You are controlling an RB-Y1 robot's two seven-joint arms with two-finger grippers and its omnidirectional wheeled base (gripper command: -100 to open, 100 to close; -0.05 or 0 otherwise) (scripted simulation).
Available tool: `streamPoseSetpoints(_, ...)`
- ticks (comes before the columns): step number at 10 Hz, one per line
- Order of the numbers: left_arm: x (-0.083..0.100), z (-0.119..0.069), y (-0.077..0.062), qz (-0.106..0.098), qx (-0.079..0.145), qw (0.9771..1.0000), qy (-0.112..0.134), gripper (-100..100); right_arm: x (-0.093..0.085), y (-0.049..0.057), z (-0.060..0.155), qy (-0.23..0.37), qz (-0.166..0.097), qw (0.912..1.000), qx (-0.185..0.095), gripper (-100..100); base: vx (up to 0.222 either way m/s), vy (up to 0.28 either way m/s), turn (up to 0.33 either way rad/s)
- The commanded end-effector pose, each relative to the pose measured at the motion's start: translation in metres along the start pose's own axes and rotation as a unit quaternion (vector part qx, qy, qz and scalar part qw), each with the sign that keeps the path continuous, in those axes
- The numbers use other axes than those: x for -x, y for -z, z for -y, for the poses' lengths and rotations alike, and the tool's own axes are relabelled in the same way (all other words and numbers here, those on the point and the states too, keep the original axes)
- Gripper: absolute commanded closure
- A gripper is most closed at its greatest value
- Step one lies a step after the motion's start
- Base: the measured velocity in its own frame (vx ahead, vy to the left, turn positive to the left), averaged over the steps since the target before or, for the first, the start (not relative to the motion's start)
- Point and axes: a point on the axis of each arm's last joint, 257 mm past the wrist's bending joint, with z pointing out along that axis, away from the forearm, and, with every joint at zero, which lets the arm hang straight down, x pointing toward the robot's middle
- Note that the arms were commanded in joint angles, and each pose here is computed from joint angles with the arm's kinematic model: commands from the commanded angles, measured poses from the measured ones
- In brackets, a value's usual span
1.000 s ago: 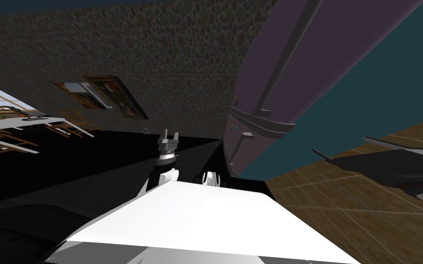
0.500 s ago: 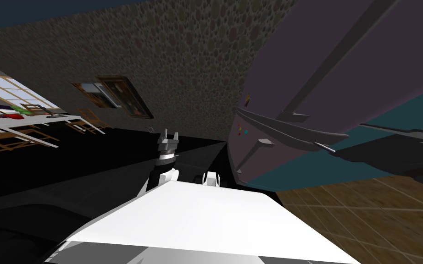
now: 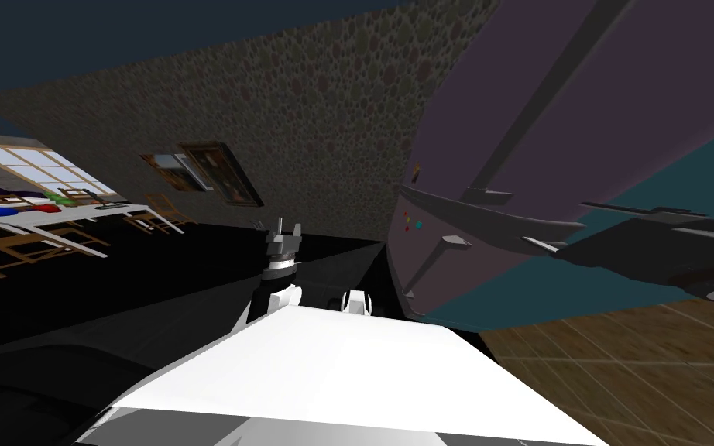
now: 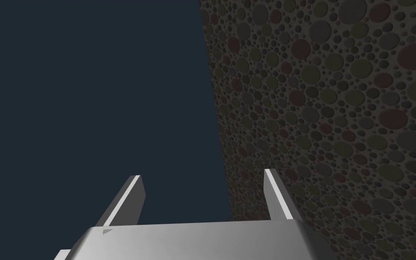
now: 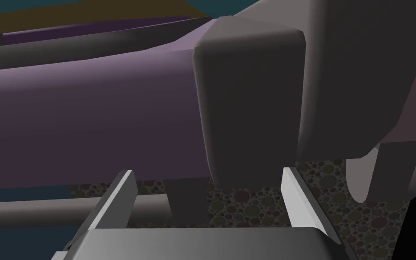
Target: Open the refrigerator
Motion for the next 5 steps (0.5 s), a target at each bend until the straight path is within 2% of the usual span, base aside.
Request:
streamPoseSetpoints(1,0.000,0.000,0.000,0.000,0.000,1.0000,0.000,0,0.000,0.000,-0.003,-0.001,-0.001,1.0000,0.004,-100,-0.029,0.007,-0.057)
streamPoseSetpoints(2,0.000,0.000,0.000,0.000,0.000,1.0000,0.000,0,-0.001,0.001,-0.006,-0.002,-0.002,1.0000,0.008,100,-0.025,0.011,-0.045)
streamPoseSetpoints(3,0.000,0.000,0.000,0.000,0.000,1.0000,0.000,0,-0.017,0.005,-0.008,-0.005,-0.019,0.9997,0.011,100,0.043,0.191,-0.040)
streamPoseSetpoints(4,0.000,0.000,0.000,0.000,0.000,1.0000,0.000,0,-0.017,0.005,-0.008,-0.005,-0.019,0.9997,0.011,100,0.105,0.244,-0.044)
streamPoseSetpoints(5,0.000,0.000,0.000,0.000,0.000,1.0000,0.000,0,-0.033,0.008,-0.007,-0.006,-0.037,0.9993,0.010,100,0.167,0.263,0.005)
